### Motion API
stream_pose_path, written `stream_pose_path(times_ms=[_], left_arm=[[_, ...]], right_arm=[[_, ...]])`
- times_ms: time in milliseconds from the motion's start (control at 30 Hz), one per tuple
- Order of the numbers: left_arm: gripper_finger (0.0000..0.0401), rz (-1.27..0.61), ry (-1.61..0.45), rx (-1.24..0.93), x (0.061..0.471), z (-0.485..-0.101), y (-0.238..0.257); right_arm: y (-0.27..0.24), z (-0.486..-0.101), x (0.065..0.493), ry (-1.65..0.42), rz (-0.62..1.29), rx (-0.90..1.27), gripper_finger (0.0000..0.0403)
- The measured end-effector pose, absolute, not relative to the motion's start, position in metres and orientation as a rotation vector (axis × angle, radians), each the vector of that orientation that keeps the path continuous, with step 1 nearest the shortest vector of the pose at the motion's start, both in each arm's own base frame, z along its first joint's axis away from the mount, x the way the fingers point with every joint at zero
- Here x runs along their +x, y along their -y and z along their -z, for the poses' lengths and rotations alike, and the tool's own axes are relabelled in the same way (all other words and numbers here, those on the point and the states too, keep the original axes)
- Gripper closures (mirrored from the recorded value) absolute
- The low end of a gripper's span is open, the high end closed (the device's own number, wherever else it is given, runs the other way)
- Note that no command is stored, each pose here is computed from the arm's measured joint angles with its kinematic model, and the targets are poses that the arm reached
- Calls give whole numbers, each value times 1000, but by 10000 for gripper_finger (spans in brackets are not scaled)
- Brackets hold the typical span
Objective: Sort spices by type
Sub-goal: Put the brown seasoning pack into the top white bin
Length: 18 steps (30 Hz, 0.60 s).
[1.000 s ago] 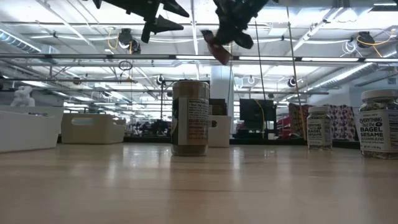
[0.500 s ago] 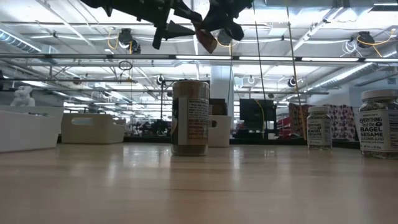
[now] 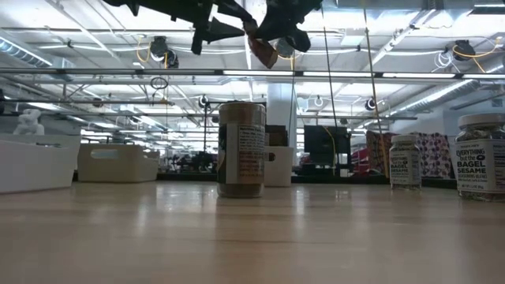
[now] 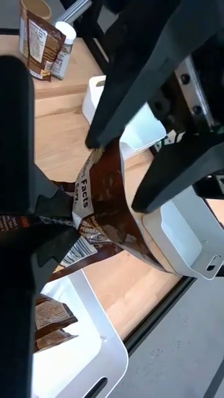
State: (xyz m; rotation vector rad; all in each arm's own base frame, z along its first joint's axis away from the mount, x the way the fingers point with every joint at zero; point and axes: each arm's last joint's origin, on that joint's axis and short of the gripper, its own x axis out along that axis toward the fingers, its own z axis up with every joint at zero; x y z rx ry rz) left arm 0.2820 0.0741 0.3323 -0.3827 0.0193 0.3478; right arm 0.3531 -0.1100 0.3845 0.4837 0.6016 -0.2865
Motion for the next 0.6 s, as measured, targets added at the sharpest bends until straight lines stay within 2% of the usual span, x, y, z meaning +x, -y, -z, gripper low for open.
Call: stream_pose_path(times_ms=[333,467,600], left_arm=[[223,-349,-22,-387,284,-331,-74],[264,-350,-24,-387,284,-331,-74],[338,-343,-25,-381,284,-331,-74]], right_arm=[[110,-386,354,-584,281,480,402],[110,-386,354,-584,282,480,402],[110,-385,354,-589,285,479,402]])
